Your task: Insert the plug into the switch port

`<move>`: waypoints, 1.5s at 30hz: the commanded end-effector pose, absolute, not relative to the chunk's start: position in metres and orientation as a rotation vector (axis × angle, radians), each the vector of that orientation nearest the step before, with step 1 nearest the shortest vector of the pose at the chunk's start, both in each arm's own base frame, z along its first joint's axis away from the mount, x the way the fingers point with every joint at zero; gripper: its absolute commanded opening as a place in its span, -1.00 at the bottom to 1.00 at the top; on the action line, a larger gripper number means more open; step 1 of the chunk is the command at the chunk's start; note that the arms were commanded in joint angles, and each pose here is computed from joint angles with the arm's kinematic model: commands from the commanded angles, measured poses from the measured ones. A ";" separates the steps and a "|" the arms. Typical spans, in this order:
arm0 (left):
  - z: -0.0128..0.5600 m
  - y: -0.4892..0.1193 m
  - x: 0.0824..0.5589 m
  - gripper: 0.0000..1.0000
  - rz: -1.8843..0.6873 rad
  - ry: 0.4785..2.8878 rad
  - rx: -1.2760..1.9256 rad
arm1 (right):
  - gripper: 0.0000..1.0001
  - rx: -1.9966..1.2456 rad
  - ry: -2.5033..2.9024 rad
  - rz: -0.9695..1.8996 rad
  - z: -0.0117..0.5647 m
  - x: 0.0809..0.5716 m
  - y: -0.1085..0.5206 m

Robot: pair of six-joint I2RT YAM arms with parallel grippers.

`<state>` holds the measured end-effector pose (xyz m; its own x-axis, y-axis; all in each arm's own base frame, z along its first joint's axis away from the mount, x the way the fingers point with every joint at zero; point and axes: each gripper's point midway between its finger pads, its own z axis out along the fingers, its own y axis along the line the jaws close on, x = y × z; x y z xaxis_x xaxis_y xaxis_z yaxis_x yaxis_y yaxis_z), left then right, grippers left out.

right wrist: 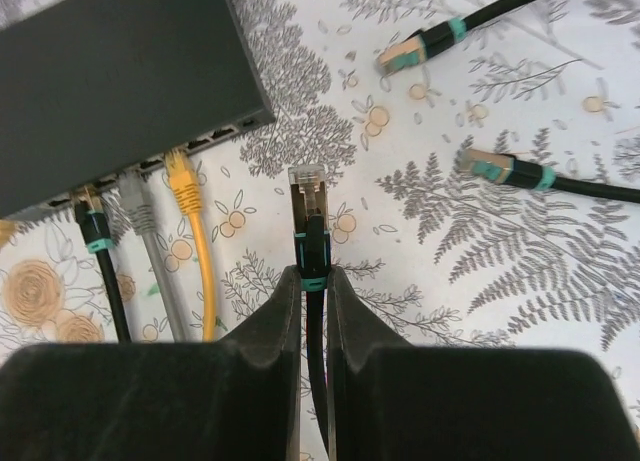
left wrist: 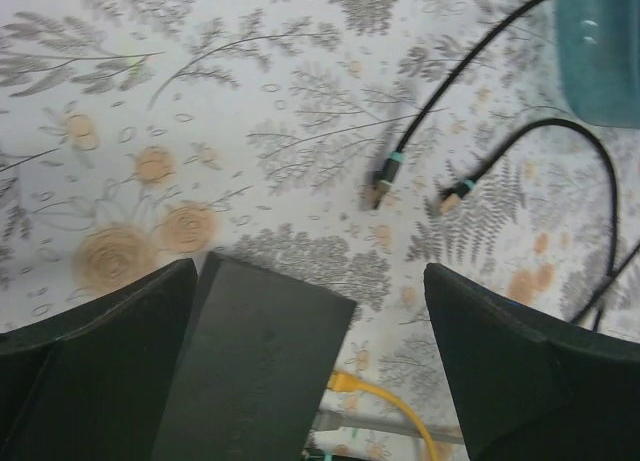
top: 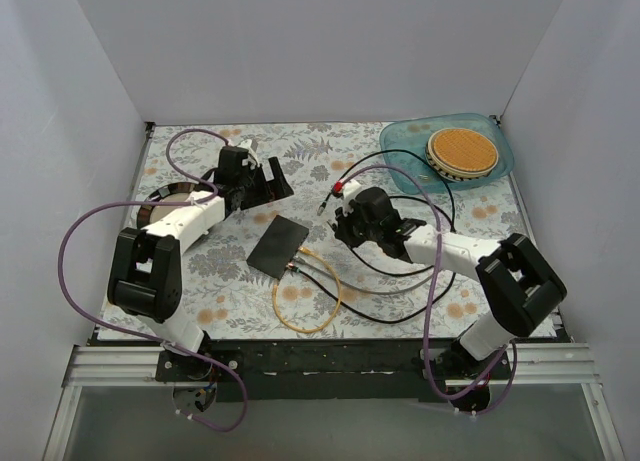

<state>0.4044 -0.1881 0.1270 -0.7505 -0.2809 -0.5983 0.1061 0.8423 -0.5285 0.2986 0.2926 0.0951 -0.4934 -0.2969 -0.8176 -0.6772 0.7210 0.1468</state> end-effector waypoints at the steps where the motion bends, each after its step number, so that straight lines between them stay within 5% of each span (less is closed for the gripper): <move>1: 0.108 -0.148 0.402 0.96 -0.480 2.363 -0.197 | -0.97 -0.894 2.073 0.518 0.090 0.296 0.315; 12: 0.057 -0.136 0.400 0.96 -0.496 2.435 -0.286 | -0.97 -1.110 2.092 0.410 0.056 0.290 0.346; 45: 0.054 -0.158 0.388 0.80 -0.799 2.411 -0.233 | -0.97 -1.203 2.180 0.380 0.032 0.289 0.365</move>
<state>0.3889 -0.1554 0.0498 -0.8137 -0.3325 -0.4767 -0.0009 0.8209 -0.5711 0.2823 0.3549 0.0264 -0.3979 -0.6661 -0.6309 -0.8424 0.5377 -0.0364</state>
